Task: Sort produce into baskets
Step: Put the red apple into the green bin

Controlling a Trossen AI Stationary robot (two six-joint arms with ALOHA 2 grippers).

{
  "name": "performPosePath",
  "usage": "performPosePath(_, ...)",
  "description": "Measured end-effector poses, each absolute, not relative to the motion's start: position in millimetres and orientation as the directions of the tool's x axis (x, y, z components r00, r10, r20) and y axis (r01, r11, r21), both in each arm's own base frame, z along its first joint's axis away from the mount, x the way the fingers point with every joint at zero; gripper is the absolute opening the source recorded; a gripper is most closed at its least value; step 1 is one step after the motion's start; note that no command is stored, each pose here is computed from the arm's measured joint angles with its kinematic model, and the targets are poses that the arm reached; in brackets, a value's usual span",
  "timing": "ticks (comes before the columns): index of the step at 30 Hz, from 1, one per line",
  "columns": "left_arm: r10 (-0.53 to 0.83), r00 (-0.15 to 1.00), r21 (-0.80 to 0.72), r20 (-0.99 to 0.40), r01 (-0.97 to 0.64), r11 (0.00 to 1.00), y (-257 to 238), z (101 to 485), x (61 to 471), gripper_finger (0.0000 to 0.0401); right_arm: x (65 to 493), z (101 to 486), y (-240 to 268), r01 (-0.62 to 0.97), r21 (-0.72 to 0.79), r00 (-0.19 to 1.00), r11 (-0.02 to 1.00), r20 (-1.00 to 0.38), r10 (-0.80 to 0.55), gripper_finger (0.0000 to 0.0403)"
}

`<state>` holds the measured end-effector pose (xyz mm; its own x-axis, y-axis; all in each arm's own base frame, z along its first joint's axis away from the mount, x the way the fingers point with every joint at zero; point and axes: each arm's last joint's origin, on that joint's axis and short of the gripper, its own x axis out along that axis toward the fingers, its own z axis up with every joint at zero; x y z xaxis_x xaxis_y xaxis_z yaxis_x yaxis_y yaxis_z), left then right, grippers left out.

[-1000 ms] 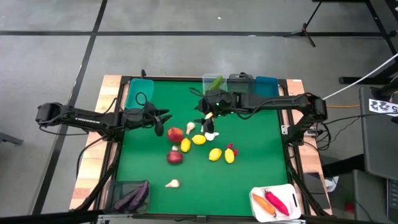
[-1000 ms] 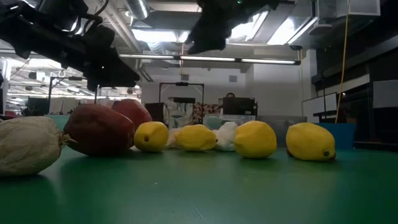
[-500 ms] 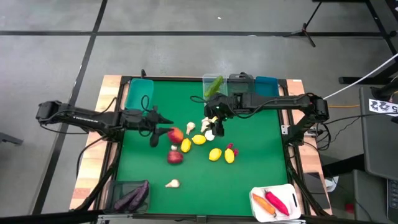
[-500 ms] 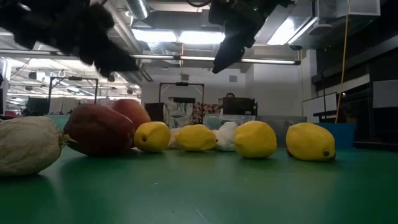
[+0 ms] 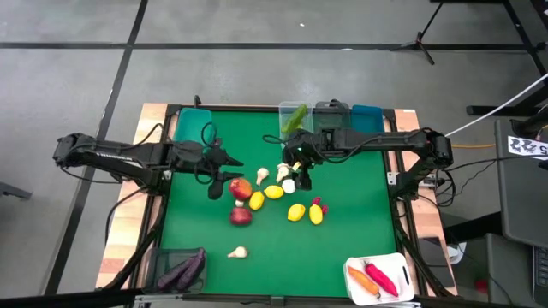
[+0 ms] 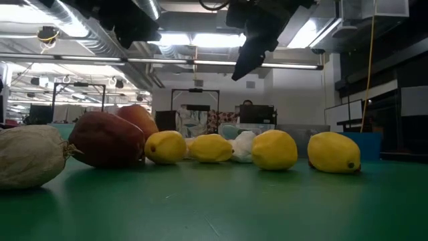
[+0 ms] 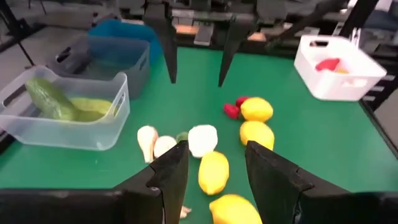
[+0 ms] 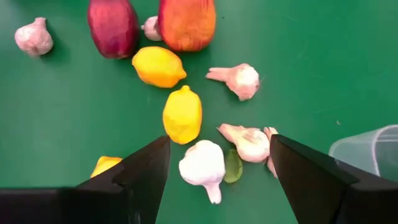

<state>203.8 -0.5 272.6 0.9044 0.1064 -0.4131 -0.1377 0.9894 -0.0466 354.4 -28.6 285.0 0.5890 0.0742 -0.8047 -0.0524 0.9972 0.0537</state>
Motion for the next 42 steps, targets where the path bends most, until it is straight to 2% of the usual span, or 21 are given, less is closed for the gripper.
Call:
performPosePath(4,0.036,0.86,0.004,-0.509,-0.04,0.999,-5.3,256.8,212.7,0.0155,354.6,281.3,-23.3,-0.074,0.065,0.587,0.995,-0.804,0.097,0.0278)
performPosePath(8,-0.101,0.82,-0.059,-0.563,0.083,0.995,-10.9,242.2,226.4,0.0155,352.0,271.5,-23.1,-0.072,0.071,0.564,0.995,-0.82,0.1,0.0278)
performPosePath(13,-0.184,0.782,-0.108,-0.596,0.149,0.983,-14.3,238.1,244.7,0.0155,349.2,266.6,-23.0,-0.065,0.079,0.538,0.995,-0.837,0.101,0.0278)
performPosePath(15,-0.165,0.787,-0.067,-0.595,0.156,0.985,-15.3,240.0,250.8,0.0155,348.4,266.1,-23.0,-0.064,0.08,0.53,0.995,-0.842,0.102,0.0278)
performPosePath(17,-0.104,0.814,0.022,-0.572,0.143,0.99,-14.5,245.1,257.1,0.0155,347.8,265.7,-23.0,-0.065,0.08,0.523,0.995,-0.846,0.102,0.0278)
performPosePath(20,-0.086,0.886,0.073,-0.455,0.133,0.988,-14.7,257.7,264.0,0.0155,347.7,265.7,-22.9,-0.071,0.084,0.522,0.994,-0.846,0.108,0.0278)
performPosePath(25,-0.089,0.957,0.008,-0.277,0.095,0.995,-15.0,278.2,268.0,0.0155,343.6,265.7,-21.8,-0.085,0.11,0.494,0.99,-0.859,0.138,0.0278)
performPosePath(29,-0.089,0.958,-0.004,-0.272,0.091,0.996,-14.8,281.1,264.6,0.0155,335.6,269.8,-21.3,-0.08,0.116,0.464,0.99,-0.875,0.14,0.0278)
performPosePath(31,-0.088,0.935,0.038,-0.343,0.108,0.993,-14.7,280.5,261.9,0.0157,329.7,272.1,-20.9,-0.074,0.121,0.439,0.99,-0.887,0.141,0.0278)
performPosePath(34,-0.08,0.871,0.062,-0.485,0.125,0.99,-13.1,289.6,261.0,0.018,318.1,281.3,-20.0,-0.065,0.127,0.421,0.99,-0.896,0.143,0.0278)
performPosePath(37,-0.067,0.822,0.058,-0.565,0.12,0.991,-12.1,300.8,265.7,0.022,306.4,291.5,-19.3,-0.042,0.13,0.415,0.991,-0.9,0.136,0.0278)
performPosePath(42,-0.058,0.791,0.056,-0.608,0.115,0.992,-12.4,313.6,277.0,0.03,286.6,310.9,-18.5,-0.007,0.118,0.439,0.993,-0.892,0.109,0.0278)
